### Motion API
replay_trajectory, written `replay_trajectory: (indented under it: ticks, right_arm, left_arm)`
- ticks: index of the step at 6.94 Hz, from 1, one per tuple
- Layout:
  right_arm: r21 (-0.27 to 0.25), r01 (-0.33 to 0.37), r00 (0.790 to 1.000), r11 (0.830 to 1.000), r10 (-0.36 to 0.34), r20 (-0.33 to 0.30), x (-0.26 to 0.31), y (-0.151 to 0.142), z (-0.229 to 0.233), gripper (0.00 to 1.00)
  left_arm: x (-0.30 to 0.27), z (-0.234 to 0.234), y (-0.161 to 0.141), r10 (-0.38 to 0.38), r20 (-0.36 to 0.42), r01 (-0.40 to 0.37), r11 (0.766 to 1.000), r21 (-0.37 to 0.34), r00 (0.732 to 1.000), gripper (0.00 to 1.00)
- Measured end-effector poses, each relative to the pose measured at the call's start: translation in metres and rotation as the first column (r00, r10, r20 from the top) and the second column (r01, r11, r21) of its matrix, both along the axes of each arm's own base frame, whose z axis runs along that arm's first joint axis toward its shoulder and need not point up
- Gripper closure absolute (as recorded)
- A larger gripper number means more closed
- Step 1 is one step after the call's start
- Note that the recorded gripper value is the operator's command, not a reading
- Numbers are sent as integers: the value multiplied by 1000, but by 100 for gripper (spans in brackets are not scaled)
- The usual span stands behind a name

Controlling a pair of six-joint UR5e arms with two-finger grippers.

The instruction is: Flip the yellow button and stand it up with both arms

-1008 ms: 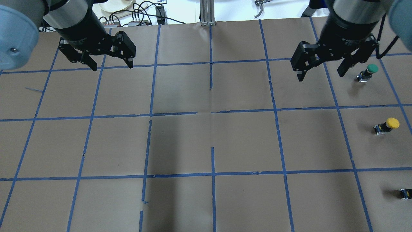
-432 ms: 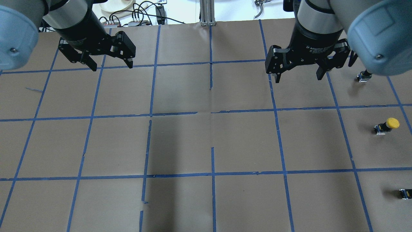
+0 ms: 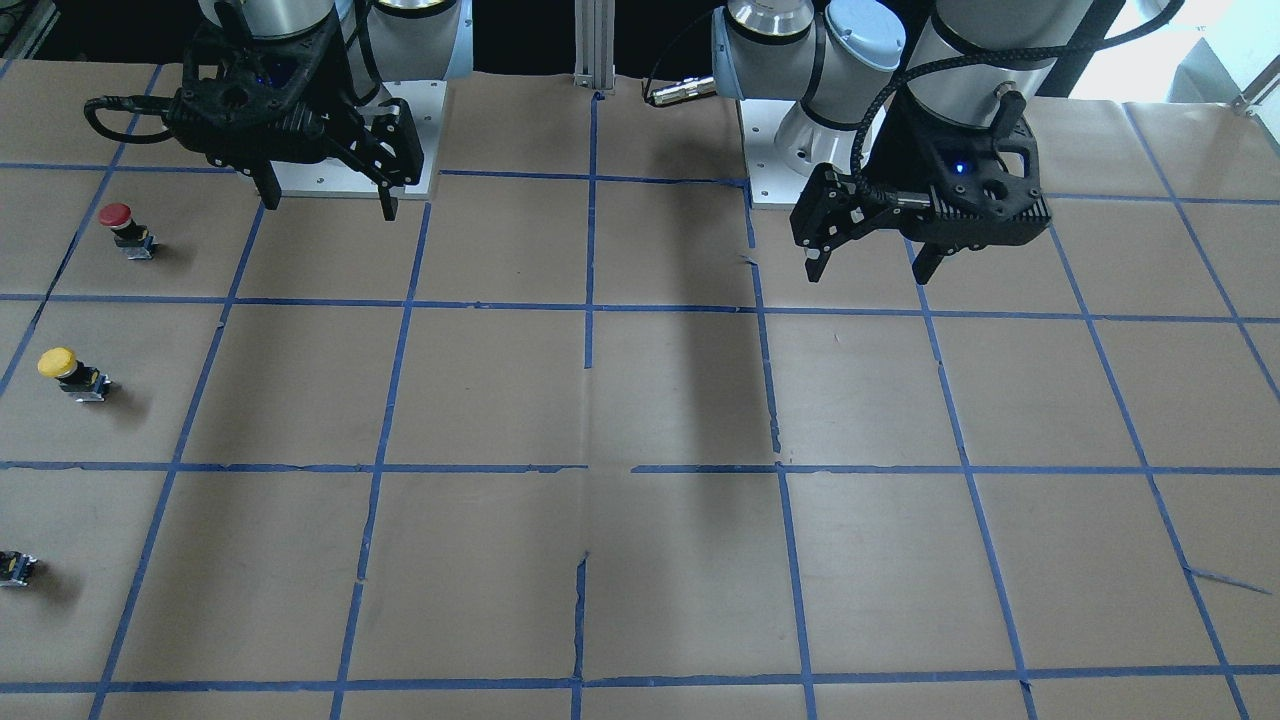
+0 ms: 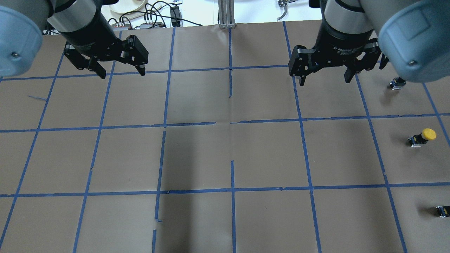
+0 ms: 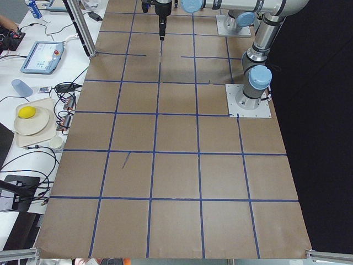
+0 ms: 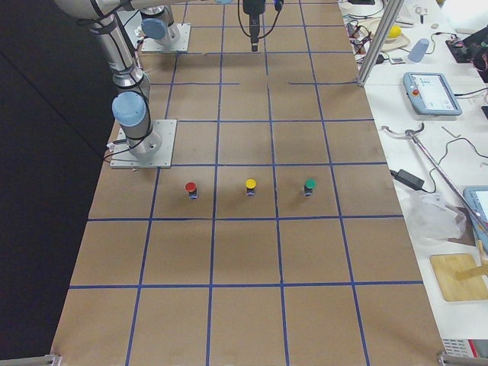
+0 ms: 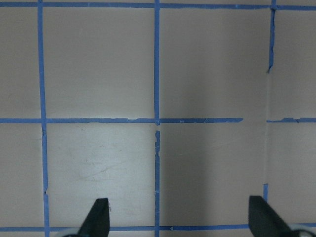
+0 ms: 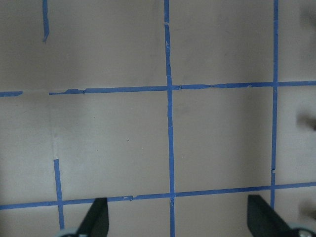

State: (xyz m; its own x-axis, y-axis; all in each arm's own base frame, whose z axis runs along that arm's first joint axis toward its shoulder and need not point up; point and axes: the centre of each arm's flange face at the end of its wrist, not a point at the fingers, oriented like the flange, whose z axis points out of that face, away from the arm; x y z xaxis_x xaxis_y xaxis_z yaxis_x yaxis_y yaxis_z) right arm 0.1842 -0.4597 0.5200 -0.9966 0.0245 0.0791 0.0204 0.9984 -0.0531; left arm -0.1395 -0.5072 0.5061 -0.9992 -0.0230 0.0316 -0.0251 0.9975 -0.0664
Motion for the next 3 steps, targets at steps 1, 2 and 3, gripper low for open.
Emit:
replay_trajectory:
  ticks: [1,2,3]
  right_arm:
    - [2,0,1000,1000,-1,12,1,0,0,0]
    - [3,1,1000,1000,-1,18,1,0,0,0]
    - [5,1,1000,1000,-1,19,1,-1,-1,0]
  left_arm:
    - [-2,0,1,10,-2,-10,1000,3,1000,0]
    - [-3,0,2,16,-6,-16,1000,7,1000,0]
    - [-5,0,6,15,-9,-15,1000,15,1000,0]
